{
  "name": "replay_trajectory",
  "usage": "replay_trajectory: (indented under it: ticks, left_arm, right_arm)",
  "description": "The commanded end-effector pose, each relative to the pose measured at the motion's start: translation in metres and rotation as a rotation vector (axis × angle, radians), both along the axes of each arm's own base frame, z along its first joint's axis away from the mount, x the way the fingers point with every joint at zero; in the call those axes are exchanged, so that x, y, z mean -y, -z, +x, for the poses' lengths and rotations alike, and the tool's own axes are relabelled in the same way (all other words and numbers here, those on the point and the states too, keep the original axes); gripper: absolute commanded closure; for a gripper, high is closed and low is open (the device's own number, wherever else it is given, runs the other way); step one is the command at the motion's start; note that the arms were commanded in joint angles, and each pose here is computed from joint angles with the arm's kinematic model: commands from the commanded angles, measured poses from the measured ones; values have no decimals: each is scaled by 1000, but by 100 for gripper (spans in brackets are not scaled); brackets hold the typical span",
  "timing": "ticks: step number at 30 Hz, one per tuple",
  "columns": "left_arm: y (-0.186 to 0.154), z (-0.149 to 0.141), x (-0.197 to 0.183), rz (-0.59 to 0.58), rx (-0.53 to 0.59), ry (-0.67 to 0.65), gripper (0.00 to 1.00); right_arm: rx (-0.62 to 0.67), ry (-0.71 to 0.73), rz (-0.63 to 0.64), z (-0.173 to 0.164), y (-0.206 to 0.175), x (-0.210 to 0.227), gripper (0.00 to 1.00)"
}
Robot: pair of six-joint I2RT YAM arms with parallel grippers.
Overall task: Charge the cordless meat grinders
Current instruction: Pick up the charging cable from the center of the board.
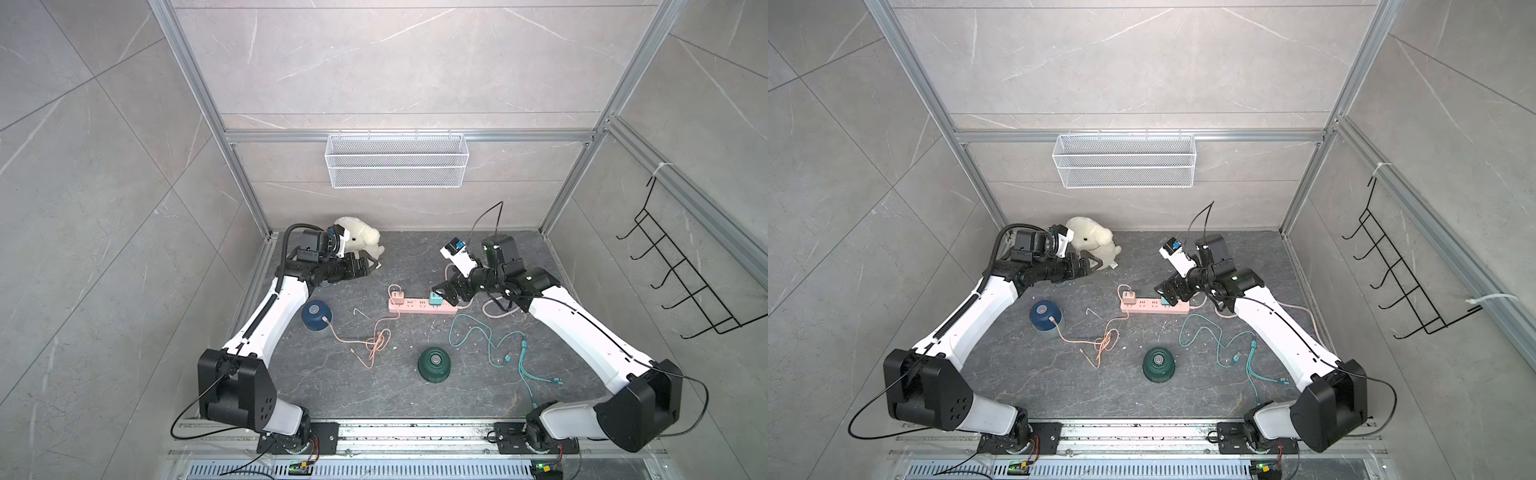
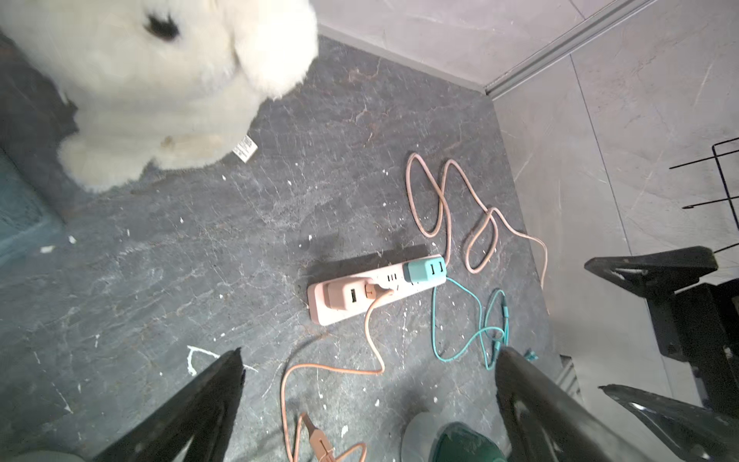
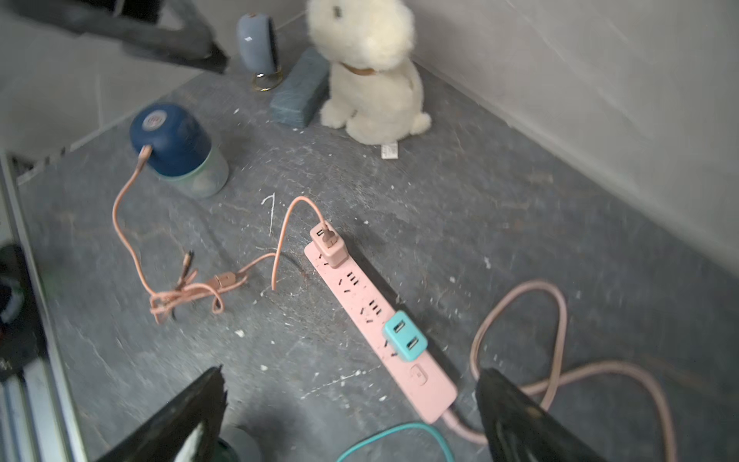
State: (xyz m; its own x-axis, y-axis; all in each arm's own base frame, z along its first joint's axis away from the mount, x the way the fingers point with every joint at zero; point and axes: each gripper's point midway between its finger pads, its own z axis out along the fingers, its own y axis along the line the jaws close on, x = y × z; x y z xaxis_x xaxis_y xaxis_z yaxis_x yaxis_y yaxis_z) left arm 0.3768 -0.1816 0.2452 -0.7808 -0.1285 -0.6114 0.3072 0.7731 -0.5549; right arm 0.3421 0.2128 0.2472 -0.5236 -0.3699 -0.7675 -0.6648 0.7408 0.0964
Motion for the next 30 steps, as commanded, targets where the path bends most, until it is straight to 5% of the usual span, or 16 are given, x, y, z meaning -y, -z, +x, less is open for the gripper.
replay_trajectory:
  ticks: [1,5,11,18,23,30]
  left_arm:
    - [-37,8,3,-6,190,-27,0]
    - [-42,14,8,34,258,-48,0]
    - [-44,25,21,139,336,-62,0]
    - [-46,27,43,-7,324,-22,0]
    - [-44,32,60,-117,220,12,1]
    - [-47,35,63,-44,262,27,5]
  right_arm:
    - [-133,409,-28,1,9,42,0]
    - [-1,634,-187,-17,4,81,0]
    - [-119,898,-313,-66,21,136,0]
    - [-192,917,21,-102,54,125,0]
    - [-291,1073,-29,-134,94,153,0]
    - [-419,1184,-42,-141,164,149,34]
